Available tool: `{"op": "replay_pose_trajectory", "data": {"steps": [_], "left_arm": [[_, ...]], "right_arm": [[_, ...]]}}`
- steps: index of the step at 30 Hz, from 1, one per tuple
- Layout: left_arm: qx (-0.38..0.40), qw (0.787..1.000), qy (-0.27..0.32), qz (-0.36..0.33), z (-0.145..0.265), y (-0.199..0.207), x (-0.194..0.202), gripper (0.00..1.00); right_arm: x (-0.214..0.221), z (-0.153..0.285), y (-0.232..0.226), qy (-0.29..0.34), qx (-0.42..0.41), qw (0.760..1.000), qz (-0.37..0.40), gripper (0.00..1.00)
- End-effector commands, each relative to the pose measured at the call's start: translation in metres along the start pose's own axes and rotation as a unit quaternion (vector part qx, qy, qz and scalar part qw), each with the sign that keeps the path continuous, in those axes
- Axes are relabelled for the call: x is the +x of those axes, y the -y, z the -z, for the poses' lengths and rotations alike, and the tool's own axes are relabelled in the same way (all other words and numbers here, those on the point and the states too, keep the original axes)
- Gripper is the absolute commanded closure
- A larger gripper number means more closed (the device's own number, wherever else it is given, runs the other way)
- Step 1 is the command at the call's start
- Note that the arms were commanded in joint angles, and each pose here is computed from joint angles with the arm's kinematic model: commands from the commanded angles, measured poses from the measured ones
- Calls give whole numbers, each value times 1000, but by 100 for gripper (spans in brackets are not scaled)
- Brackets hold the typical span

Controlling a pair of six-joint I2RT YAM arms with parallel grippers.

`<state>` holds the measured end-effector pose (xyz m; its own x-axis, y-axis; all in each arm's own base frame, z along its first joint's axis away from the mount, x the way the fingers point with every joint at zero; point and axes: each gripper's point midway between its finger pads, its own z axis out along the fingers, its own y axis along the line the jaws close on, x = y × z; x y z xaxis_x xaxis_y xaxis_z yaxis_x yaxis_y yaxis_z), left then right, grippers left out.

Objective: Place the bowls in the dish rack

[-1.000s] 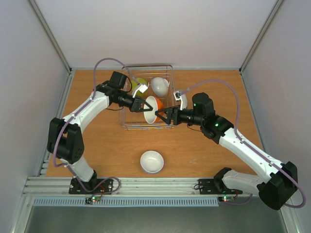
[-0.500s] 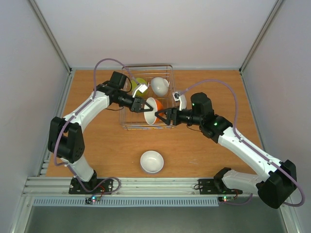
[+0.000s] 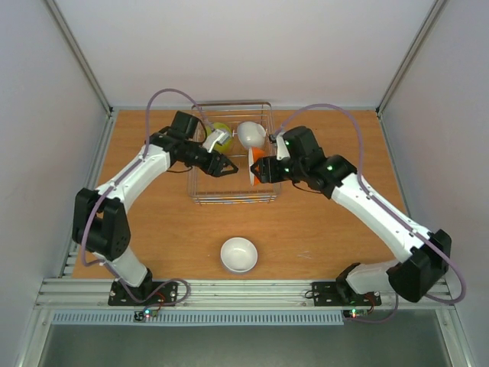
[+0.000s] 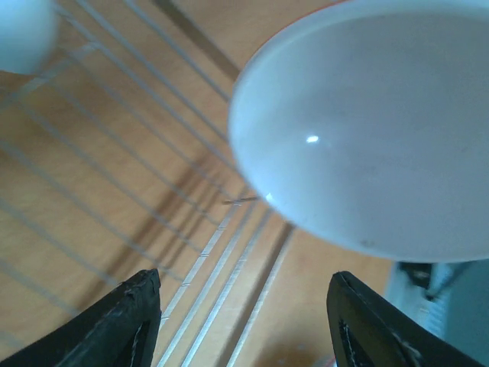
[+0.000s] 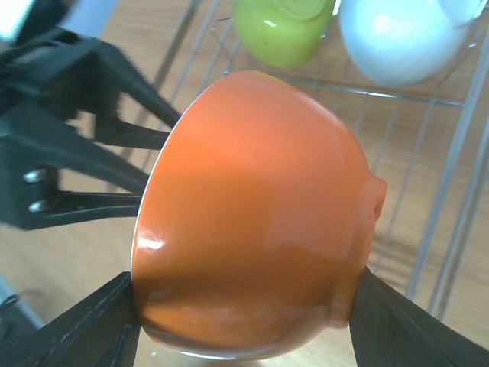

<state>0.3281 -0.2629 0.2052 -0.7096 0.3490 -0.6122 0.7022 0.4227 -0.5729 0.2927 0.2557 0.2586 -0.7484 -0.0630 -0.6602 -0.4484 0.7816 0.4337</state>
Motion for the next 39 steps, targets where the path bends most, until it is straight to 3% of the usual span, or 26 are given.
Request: {"op": "replay_pose_trajectory", "data": {"steps": [1, 10, 18, 26, 39], "left_arm": [[-203, 976, 57, -51, 42, -38, -29, 39], [-436, 894, 100, -12, 124, -109, -37, 39], [-521, 845, 117, 20, 187, -136, -30, 39], [-527, 840, 125, 39, 208, -143, -20, 39], [-519, 845, 123, 40, 205, -144, -20, 39]], "right_arm": [[-3, -6, 22, -38, 109, 992, 45, 99], [-13, -47, 39, -94, 237, 960, 116, 99], [-19, -81, 48, -136, 295, 932, 159, 99], [8, -121, 65, -207, 325, 905, 180, 98], [39, -138, 92, -261, 389, 861, 196, 96]]}}
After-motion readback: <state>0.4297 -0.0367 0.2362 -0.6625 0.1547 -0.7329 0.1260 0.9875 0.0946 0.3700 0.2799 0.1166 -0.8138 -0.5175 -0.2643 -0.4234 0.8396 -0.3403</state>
